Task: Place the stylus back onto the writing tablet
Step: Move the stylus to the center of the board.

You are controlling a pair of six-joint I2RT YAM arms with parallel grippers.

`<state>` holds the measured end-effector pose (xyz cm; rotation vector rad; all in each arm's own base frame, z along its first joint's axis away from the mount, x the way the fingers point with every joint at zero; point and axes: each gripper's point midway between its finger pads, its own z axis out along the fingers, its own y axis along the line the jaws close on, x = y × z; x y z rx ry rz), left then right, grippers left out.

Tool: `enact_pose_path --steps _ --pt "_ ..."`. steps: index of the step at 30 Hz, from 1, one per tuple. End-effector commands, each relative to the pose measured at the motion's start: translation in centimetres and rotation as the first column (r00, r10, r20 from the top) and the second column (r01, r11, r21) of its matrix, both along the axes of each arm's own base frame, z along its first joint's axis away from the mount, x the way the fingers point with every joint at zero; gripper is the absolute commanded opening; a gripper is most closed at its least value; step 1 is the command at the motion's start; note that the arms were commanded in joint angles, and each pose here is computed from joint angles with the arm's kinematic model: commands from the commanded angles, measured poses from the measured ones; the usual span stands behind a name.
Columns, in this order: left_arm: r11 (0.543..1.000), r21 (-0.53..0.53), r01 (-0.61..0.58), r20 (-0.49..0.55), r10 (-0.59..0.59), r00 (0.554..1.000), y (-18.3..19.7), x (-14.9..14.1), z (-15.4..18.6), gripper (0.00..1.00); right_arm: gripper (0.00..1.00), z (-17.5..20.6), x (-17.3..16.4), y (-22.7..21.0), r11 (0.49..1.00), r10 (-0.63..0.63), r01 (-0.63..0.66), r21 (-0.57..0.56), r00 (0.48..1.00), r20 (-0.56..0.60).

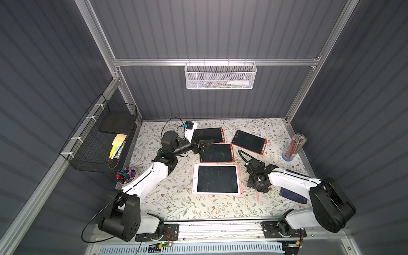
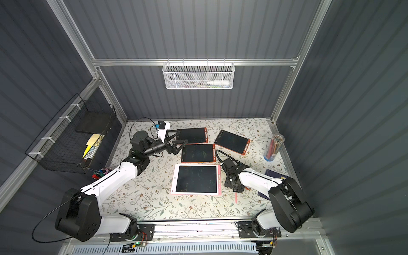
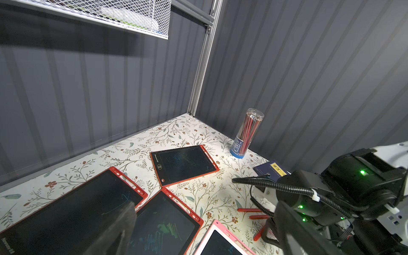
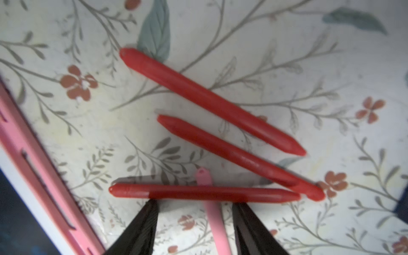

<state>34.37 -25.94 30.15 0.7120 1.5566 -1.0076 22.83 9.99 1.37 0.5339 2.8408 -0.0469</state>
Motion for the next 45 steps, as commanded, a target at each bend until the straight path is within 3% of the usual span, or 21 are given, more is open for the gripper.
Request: enact_pose_path --steps 1,13,23,32,45 --pt "1.000 -0.010 0.001 0.016 -0.001 1.000 0.0 -0.5 0.6 0.99 0.57 -0.6 0.8 -0.2 0.999 -0.025 0.025 -0.032 1.000 0.004" --pt "1.000 -0.008 -0.001 0.011 0.001 1.000 -0.1 -0.5 0.5 0.99 0.59 -1.4 3.2 -1.2 0.997 -0.078 0.078 -0.019 0.997 0.003" --pt "1.000 -0.007 -0.001 0.013 0.001 1.000 -0.2 -0.6 0.5 0.99 0.58 -0.5 4.7 -0.9 0.999 -0.036 0.036 0.002 0.999 0.024" --pt "1.000 -0.006 -0.006 0.008 0.006 1.000 -0.3 -0.4 0.3 0.99 0.47 1.5 2.3 -0.6 0.997 0.068 -0.071 0.035 0.995 0.077" --pt "1.000 -0.006 0.001 0.006 -0.001 1.000 -0.4 -0.6 0.2 0.99 0.36 1.0 -2.1 -1.3 0.994 0.109 -0.108 0.035 0.994 -0.025"
